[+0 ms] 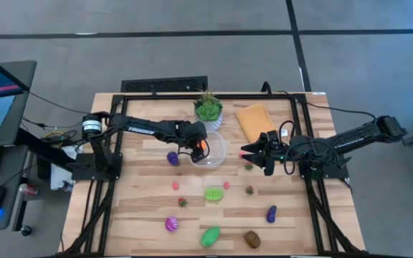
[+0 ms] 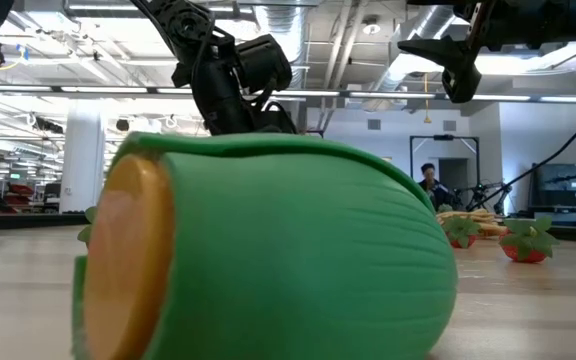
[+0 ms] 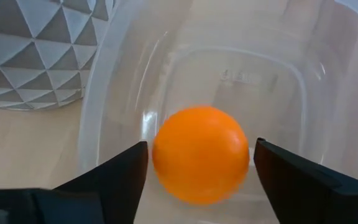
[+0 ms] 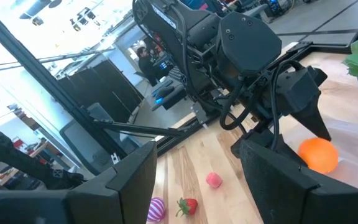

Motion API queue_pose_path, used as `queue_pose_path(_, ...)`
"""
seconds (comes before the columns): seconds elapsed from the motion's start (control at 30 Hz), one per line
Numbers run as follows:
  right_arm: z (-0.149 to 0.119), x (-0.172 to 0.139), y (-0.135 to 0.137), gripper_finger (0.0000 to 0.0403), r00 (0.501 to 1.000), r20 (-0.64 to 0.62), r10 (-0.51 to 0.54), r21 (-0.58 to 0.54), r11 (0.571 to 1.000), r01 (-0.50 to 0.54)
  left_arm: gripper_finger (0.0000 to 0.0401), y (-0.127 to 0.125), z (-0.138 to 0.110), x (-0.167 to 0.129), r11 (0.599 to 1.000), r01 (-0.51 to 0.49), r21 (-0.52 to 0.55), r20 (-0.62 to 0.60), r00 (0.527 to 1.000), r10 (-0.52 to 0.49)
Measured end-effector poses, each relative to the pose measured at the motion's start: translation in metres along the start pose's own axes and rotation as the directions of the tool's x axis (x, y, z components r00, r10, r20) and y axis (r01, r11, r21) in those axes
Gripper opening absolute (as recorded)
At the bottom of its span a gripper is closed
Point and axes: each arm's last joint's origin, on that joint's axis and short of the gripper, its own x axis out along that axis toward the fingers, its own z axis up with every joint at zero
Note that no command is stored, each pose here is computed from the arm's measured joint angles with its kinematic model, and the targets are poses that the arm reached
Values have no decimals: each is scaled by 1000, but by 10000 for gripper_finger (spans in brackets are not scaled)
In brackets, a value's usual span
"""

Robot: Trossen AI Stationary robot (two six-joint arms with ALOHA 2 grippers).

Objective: Pick and placing Produce into tupperware
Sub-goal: Put the top right pink peach into the transparent bin

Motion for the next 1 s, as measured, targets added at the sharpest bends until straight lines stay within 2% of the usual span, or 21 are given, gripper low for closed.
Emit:
queue_pose_path(0.13, 0, 0, 0, 255, 1000, 0, 1, 0, 1000, -1, 310, -2, 0, 0, 999, -24, 21, 6, 1000, 24)
queue_pose_path(0.3, 0, 0, 0, 255, 1000, -1, 1, 1, 1000, -1, 317, -6, 0, -1, 999, -18, 33, 13, 1000, 18)
queue_pose_path(0.5, 0, 0, 0, 255, 1000, 0, 1, 1, 1000, -1, 317, -8, 17, -12, 999, -23, 44, 32, 999, 22)
queue_pose_path(0.63, 0, 0, 0, 255, 1000, -1, 1, 1, 1000, -1, 317, -10, 32, -24, 997, -30, 71, 42, 999, 28)
queue_pose_path(0.83, -1, 0, 1, 255, 1000, -15, 18, 16, 1000, -18, 317, -16, 50, -51, 990, -44, 133, -9, 999, 46)
queue_pose_path(1.0, -1, 0, 0, 255, 1000, -22, 19, 16, 1000, -18, 317, -29, 56, -78, 977, -72, 203, -38, 996, 81)
